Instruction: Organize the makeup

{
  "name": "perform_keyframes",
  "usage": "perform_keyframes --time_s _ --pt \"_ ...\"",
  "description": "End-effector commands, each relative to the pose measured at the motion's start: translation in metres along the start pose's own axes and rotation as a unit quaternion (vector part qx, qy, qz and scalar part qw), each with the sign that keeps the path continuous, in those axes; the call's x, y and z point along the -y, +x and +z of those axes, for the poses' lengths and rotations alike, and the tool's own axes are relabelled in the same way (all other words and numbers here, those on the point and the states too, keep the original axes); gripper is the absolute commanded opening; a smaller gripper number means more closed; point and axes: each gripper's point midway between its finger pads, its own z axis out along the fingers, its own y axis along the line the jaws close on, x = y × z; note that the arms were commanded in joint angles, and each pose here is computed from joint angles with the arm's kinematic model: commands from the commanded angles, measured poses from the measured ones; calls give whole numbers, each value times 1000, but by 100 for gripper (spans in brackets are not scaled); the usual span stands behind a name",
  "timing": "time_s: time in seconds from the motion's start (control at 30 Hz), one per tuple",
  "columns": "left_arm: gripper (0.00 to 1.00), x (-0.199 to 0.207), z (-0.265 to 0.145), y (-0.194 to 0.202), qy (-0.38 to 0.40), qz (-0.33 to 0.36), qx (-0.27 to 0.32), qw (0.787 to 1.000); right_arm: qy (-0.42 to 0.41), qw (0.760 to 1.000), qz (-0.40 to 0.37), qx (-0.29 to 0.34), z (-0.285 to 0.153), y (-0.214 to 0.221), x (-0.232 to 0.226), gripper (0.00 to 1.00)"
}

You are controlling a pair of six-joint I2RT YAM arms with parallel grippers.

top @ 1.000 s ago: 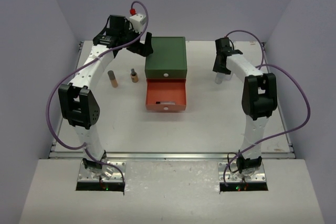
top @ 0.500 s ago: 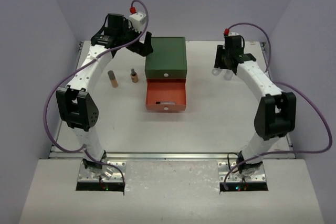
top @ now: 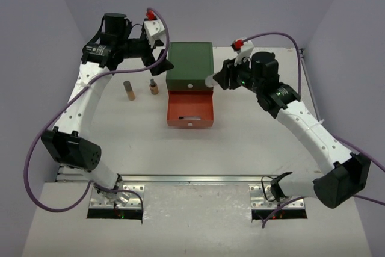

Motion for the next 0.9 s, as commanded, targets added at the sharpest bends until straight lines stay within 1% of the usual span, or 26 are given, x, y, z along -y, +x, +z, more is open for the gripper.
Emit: perform_keyframes --time_s 0.0,0.03,0.07,0.1,0.17,0.3,0.4,0.43,0.5,0.6,0.67,0.73,0.77,0.87 --pt "100 42 -18 -11 56 49 26 997 -124 990 44 56 3 -14 -66 1" --pt "100 44 -19 -7 54 40 22 998 -138 988 51 52 8 -7 -76 1" --pt "100 44 -18 -6 50 25 21 998 -145 986 49 60 10 -8 -82 1" --pt "100 41 -18 -6 42 28 22 998 -150 986 48 59 13 -5 -88 1" --pt "100 34 -21 -3 9 5 15 1000 -169 983 44 57 19 2 -106 1" --pt "100 24 -21 2 -30 -16 11 999 -174 982 39 55 37 16 -118 1" --pt "100 7 -17 9 -75 -48 1 996 -165 984 42 47 51 29 -118 0" --pt "100 7 -17 9 -76 -50 1 996 -164 984 45 46 54 31 -119 0" --pt "100 -9 -15 10 -111 -75 0 991 -164 984 52 39 63 40 -119 0" --pt "100 -23 -12 4 -138 -86 17 987 -158 985 58 30 74 50 -118 0" --pt "100 -31 -10 6 -155 -91 19 984 -153 986 60 30 78 55 -117 0" --pt "100 -49 -3 11 -184 -111 20 976 -149 986 63 29 86 60 -115 0" --pt "100 -51 -3 8 -187 -115 25 975 -150 986 64 30 87 58 -115 0" --pt "100 -66 9 18 -205 -138 16 969 -152 986 72 22 95 67 -117 0"
